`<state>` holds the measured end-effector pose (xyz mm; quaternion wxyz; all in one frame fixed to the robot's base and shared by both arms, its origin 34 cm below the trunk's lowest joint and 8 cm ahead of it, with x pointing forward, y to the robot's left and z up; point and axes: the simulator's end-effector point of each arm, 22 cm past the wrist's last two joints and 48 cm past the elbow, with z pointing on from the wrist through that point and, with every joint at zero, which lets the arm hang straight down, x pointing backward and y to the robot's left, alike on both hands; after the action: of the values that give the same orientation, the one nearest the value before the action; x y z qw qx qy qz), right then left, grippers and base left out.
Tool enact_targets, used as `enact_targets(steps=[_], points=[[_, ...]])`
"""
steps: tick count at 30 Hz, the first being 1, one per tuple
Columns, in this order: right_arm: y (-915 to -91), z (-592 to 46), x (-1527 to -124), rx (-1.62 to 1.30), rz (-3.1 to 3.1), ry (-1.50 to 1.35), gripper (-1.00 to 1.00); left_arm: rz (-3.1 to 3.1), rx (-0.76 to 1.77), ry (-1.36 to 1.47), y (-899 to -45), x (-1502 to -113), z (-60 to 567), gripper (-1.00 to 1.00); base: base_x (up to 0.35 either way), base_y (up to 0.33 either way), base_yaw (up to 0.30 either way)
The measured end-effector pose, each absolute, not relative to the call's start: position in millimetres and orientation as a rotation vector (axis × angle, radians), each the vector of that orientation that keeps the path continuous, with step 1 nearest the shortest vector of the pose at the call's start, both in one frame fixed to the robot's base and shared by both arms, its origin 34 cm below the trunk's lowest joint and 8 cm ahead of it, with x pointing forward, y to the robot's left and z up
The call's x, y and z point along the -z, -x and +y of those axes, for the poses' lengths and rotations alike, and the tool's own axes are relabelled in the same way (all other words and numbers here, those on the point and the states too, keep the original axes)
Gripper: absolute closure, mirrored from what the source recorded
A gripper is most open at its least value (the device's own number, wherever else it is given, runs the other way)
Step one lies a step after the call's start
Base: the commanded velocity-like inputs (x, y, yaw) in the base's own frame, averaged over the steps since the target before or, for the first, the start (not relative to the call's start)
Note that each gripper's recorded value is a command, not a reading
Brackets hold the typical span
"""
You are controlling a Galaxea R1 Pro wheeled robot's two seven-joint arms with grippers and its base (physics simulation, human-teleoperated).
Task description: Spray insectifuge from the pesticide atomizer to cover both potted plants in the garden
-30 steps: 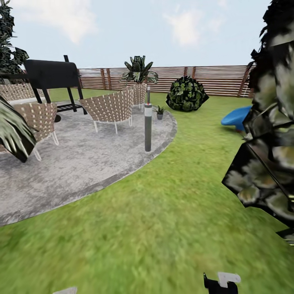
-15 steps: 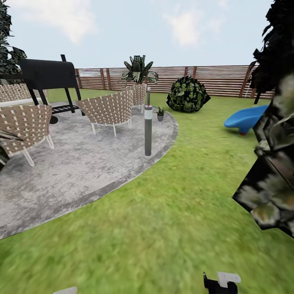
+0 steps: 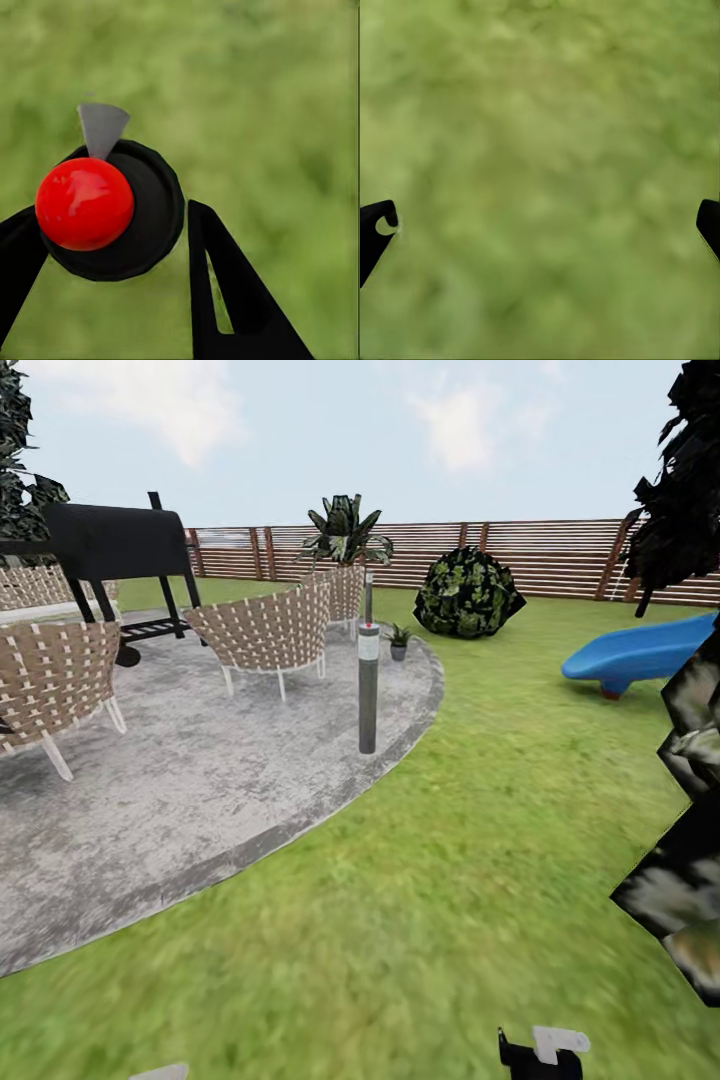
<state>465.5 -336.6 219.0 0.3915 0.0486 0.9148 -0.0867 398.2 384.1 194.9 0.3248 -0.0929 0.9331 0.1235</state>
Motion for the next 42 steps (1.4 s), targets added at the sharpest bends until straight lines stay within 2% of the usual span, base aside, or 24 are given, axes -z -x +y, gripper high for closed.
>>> enact_targets(steps=[11, 42], points=[[-465.6, -336.6, -219.0, 0.22, 2.323, -0.123, -1.0, 2.447, -0.324, 0.244, -398.0, -194.8, 384.1, 1.0, 0.339, -0.007, 0.0], [-465.5, -339.0, -219.3, 0.225, 2.323, -0.122, -1.0, 2.447, -0.327, 0.245, -397.9, -195.0, 385.4, 1.0, 0.338, -0.087, 0.0]])
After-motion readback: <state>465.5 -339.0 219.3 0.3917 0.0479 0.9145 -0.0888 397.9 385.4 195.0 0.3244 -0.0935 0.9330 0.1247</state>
